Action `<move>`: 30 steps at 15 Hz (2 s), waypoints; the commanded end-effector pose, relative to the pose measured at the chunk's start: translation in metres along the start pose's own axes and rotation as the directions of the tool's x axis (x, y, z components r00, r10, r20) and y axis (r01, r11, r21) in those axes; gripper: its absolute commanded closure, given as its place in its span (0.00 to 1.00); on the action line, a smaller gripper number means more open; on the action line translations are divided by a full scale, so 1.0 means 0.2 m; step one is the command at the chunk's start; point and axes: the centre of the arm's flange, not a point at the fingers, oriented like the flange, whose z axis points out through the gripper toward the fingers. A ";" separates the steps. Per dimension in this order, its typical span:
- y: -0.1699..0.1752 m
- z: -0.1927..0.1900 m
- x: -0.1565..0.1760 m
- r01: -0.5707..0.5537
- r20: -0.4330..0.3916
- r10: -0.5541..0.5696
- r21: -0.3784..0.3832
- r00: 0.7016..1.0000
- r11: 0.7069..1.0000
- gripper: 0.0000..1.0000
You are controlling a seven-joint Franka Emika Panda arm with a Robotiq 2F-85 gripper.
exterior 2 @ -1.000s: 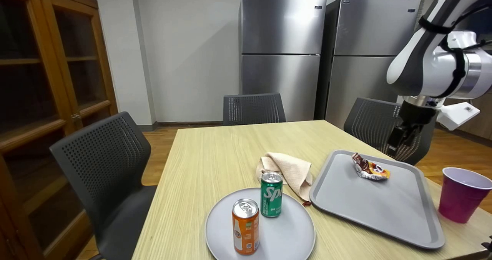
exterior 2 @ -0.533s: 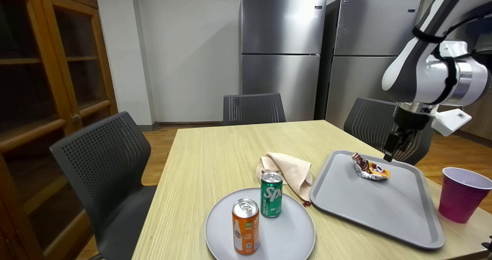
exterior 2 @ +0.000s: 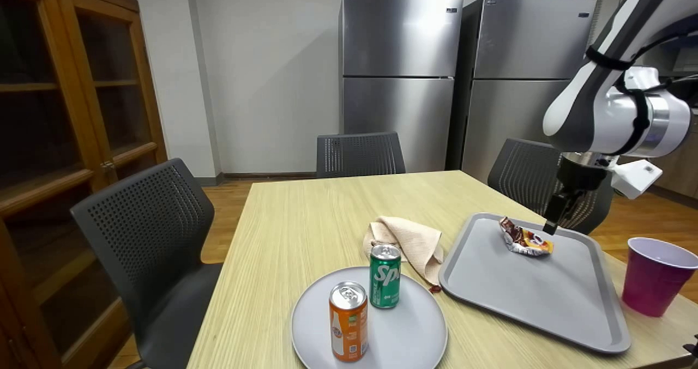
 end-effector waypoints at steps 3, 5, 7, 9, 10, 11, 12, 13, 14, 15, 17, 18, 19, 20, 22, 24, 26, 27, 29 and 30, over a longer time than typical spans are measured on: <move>0.00 0.00 0.00 0.000 -0.001 0.000 0.000 1.000 1.000 0.00; 0.00 0.00 0.00 0.000 -0.001 0.000 0.000 1.000 1.000 0.00; 0.00 0.00 0.01 0.009 -0.010 -0.009 -0.001 1.000 1.000 0.00; -0.01 0.01 0.02 0.024 -0.016 -0.024 -0.010 1.000 1.000 0.00; -0.01 0.02 0.03 0.030 -0.017 -0.030 -0.013 0.999 0.999 0.00; -0.01 0.03 0.04 0.033 -0.021 -0.033 -0.012 0.999 0.999 0.00; -0.02 0.03 0.05 0.033 -0.024 -0.034 -0.008 0.999 0.999 0.00; -0.02 0.04 0.05 0.037 -0.025 -0.037 -0.008 0.999 0.999 0.00; -0.02 0.05 0.06 0.037 -0.027 -0.037 -0.006 0.999 0.999 0.00; -0.02 0.06 0.07 0.038 -0.028 -0.038 -0.006 0.999 0.999 0.00; -0.01 0.09 0.09 0.037 -0.029 -0.037 -0.006 0.999 0.999 0.00; 0.00 0.10 0.09 0.038 -0.029 -0.038 -0.010 0.999 0.999 0.00; 0.00 0.11 0.10 0.037 -0.029 -0.037 -0.009 0.999 0.999 0.00; 0.01 0.12 0.11 0.034 -0.027 -0.035 -0.009 0.999 0.999 0.00; 0.02 0.14 0.13 0.033 -0.029 -0.033 -0.010 0.999 0.999 0.00; 0.03 0.16 0.15 0.030 -0.031 -0.030 -0.010 0.999 0.999 0.00; 0.04 0.19 0.17 0.022 -0.032 -0.022 -0.012 0.999 1.000 0.00; 0.04 0.20 0.17 0.018 -0.033 -0.019 -0.012 0.999 1.000 0.00; 0.05 0.22 0.19 0.013 -0.034 -0.014 -0.009 0.999 1.000 0.00; 0.05 0.22 0.20 0.012 -0.034 -0.013 -0.009 0.999 1.000 0.00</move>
